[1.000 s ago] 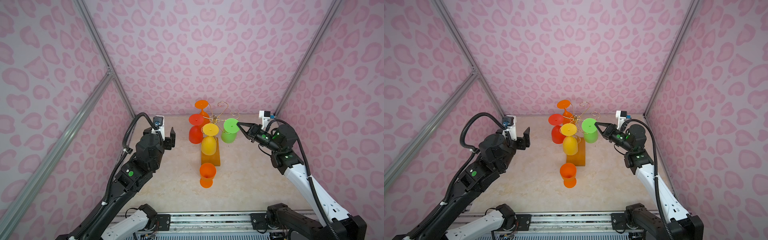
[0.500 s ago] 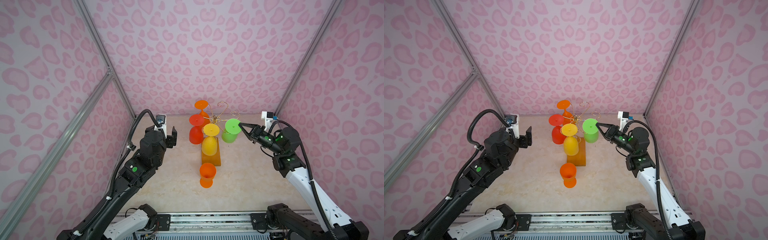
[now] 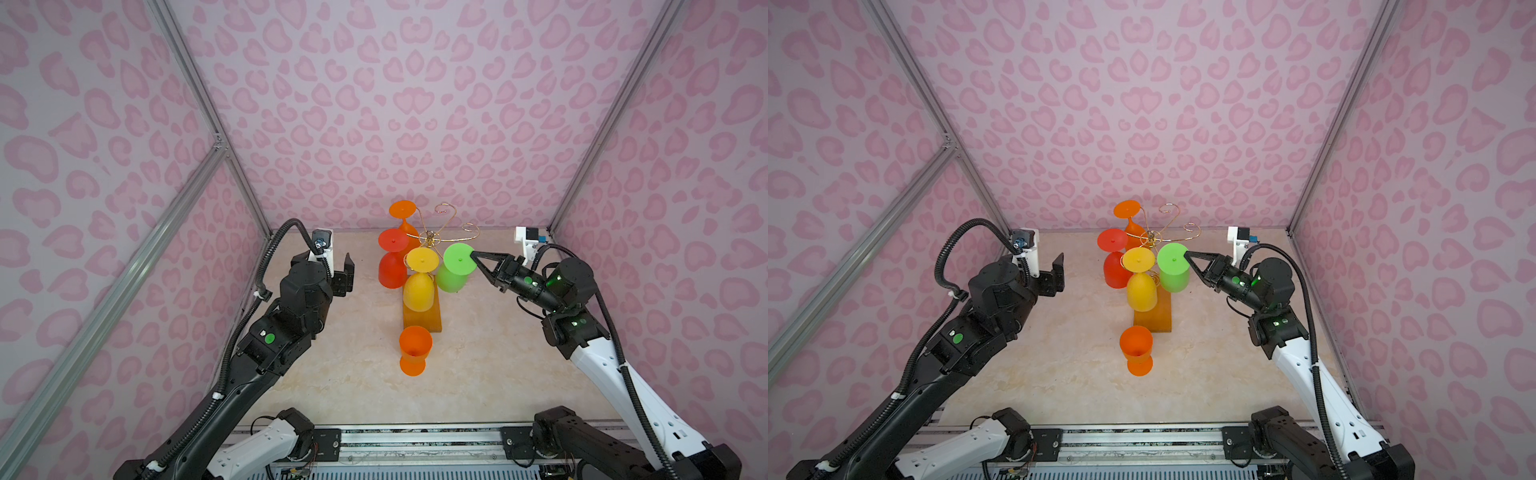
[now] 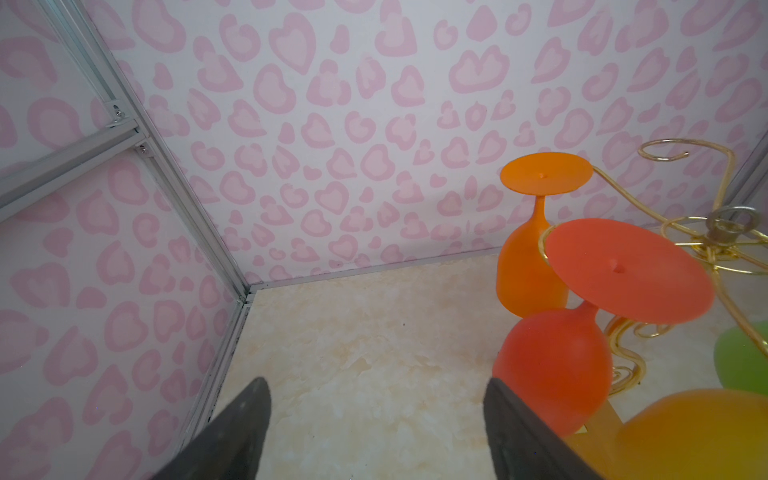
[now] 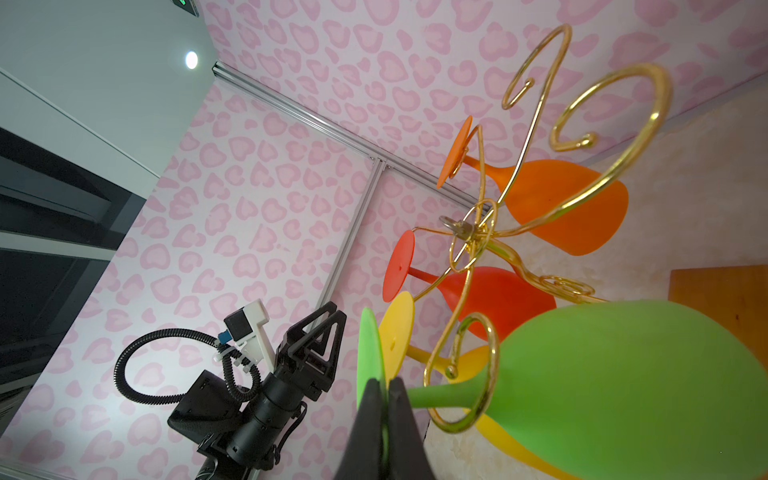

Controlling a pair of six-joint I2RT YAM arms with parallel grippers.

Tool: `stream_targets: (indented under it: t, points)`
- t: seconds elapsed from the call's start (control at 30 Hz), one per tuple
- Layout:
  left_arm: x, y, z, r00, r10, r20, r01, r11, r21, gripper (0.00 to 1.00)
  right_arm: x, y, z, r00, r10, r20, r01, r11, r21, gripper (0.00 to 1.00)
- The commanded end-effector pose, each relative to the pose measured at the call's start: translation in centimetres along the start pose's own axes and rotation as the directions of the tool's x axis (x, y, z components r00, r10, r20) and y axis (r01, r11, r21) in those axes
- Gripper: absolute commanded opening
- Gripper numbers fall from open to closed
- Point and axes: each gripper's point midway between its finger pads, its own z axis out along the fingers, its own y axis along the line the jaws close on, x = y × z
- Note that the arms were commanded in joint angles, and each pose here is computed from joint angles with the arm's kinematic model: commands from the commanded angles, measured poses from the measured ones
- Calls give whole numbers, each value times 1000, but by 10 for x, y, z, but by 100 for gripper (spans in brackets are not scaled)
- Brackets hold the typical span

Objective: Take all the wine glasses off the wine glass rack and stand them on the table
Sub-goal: 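Lift the green glass off its hook and pull it away with the right gripper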

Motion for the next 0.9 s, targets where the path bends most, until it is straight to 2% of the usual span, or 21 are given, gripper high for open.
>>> stream_targets:
  t: [0.0,0.87]
  points:
    - [-5,-1,0,999,-25,21,24,1000,7,82,-1,1,0,1000,-15,11,15,1000,-3,0]
    - [7,-1,3,1000,-25,-2,25,1000,8,82,-9,1,26,1000,13,-8,-12,993,115,0]
